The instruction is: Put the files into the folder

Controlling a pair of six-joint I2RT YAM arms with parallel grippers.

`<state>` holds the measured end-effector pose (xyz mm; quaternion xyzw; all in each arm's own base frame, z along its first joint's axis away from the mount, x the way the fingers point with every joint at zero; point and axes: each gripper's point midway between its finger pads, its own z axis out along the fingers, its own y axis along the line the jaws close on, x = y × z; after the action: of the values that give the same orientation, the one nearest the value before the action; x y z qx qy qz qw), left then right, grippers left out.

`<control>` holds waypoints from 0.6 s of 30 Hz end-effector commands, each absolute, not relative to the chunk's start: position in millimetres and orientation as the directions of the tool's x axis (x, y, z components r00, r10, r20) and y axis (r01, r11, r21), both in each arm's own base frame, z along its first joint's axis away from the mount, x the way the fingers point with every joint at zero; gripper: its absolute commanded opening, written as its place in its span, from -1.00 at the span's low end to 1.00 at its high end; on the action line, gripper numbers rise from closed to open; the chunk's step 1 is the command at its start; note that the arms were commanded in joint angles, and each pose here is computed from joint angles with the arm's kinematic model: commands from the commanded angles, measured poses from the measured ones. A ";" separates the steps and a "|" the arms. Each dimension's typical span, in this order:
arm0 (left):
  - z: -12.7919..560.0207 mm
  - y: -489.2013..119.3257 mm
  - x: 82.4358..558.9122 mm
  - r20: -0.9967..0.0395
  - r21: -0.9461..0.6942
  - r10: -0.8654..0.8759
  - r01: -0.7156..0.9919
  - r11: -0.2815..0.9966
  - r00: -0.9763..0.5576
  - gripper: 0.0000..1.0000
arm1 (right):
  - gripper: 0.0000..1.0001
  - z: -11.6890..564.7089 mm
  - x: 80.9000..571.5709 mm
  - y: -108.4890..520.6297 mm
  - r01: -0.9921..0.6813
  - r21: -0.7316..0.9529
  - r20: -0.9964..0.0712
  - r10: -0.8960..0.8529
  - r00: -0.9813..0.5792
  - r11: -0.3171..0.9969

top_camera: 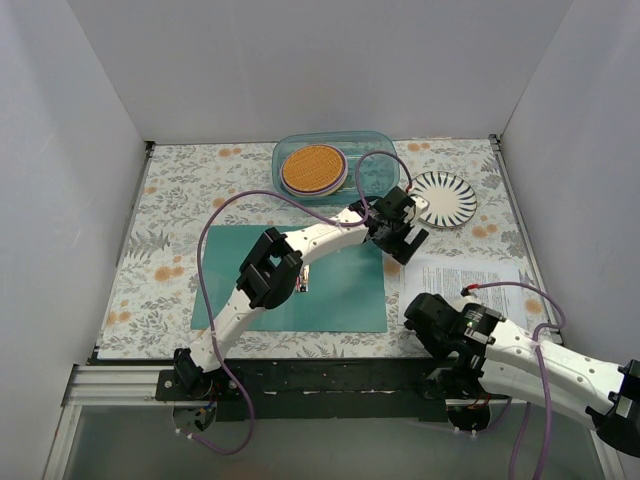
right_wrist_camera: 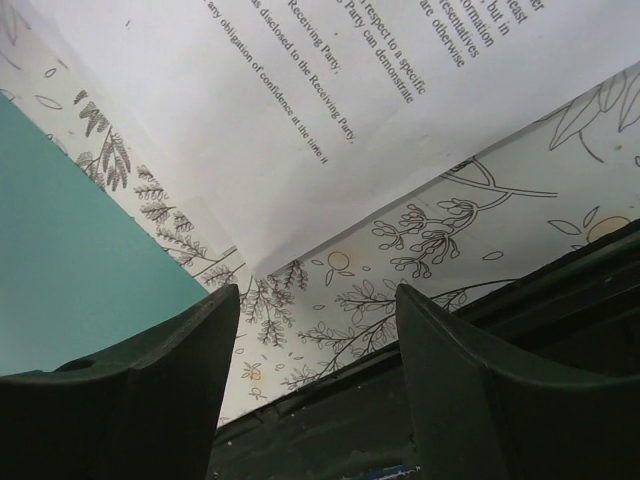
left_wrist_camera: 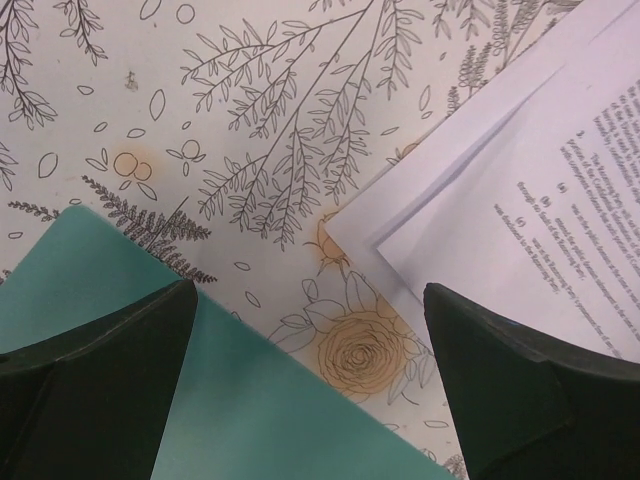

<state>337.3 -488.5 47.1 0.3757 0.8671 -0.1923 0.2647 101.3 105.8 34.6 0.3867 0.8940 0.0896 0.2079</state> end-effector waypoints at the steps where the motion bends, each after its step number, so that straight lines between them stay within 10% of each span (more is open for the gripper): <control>1: 46.9 -492.6 345.7 -0.623 -0.106 0.549 0.755 0.647 -0.557 0.96 | 0.42 33.0 103.8 97.0 0.686 0.311 -0.332 0.751 -0.570 0.658; 18: 7.8 -451.2 341.0 -0.517 0.060 0.658 0.743 0.666 -0.548 0.96 | 0.28 11.8 114.5 88.2 0.719 0.314 -0.389 0.775 -0.498 0.620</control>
<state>351.1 -476.1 27.9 0.3895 0.8654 -0.1240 0.2897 117.4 104.2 23.8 0.4203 0.8705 0.0871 0.2409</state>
